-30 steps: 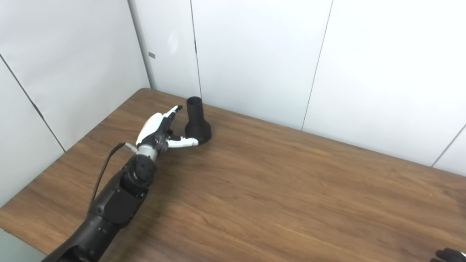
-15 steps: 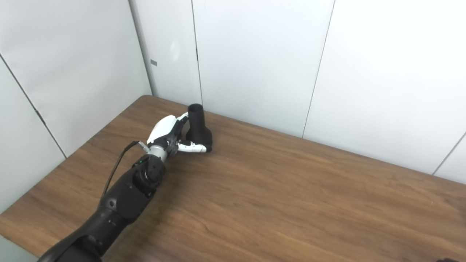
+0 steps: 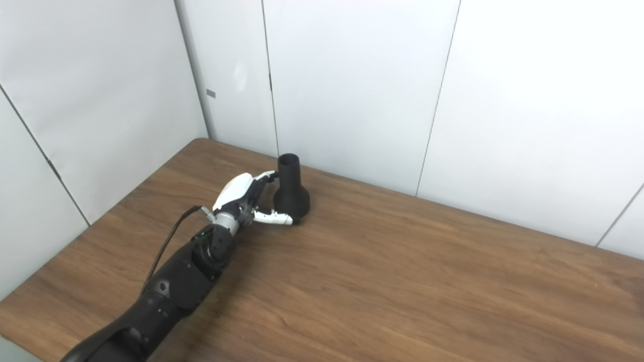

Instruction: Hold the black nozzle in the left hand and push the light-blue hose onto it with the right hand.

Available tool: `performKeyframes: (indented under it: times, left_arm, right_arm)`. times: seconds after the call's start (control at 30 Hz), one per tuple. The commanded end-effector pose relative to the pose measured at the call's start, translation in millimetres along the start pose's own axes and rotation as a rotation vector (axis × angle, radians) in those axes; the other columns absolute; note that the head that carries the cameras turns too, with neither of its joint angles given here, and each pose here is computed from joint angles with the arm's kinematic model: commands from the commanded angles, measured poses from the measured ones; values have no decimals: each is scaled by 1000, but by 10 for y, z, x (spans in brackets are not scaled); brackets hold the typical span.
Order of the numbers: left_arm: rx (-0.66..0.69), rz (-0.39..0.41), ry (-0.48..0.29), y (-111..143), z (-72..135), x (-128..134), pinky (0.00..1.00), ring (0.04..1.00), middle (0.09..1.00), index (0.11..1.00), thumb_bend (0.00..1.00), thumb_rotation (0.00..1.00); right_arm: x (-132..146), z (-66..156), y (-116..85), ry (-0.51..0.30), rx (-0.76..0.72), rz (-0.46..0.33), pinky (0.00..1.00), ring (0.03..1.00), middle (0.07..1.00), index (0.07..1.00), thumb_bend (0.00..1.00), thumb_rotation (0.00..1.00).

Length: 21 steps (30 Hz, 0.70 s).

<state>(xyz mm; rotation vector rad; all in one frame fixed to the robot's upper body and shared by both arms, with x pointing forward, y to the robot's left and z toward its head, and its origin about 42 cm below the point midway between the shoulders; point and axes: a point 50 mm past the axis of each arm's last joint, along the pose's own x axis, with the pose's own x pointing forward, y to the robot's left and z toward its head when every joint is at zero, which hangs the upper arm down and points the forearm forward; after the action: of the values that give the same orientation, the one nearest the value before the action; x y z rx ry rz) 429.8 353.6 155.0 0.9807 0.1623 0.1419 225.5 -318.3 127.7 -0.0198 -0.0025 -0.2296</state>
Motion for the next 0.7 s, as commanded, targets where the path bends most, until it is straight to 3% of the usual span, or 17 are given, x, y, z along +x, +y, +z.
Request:
performKeyframes:
  times: [0.0,0.2,0.67]
  left_arm:
    - [29,-72,39,-124,-85,-53,1000,899,885,904,1000,305]
    - [70,-65,27,-168,-155,-35,1000,901,887,894,1000,321]
    - [187,-56,-53,-254,2,-70,1000,845,850,858,1000,362]
  right_arm:
    - [18,175,-66,-78,-12,10,536,639,649,606,312,456]
    - [3,199,-74,-77,-25,9,540,643,652,608,305,448]
    - [-30,216,-86,-76,-27,9,533,637,647,608,288,429]
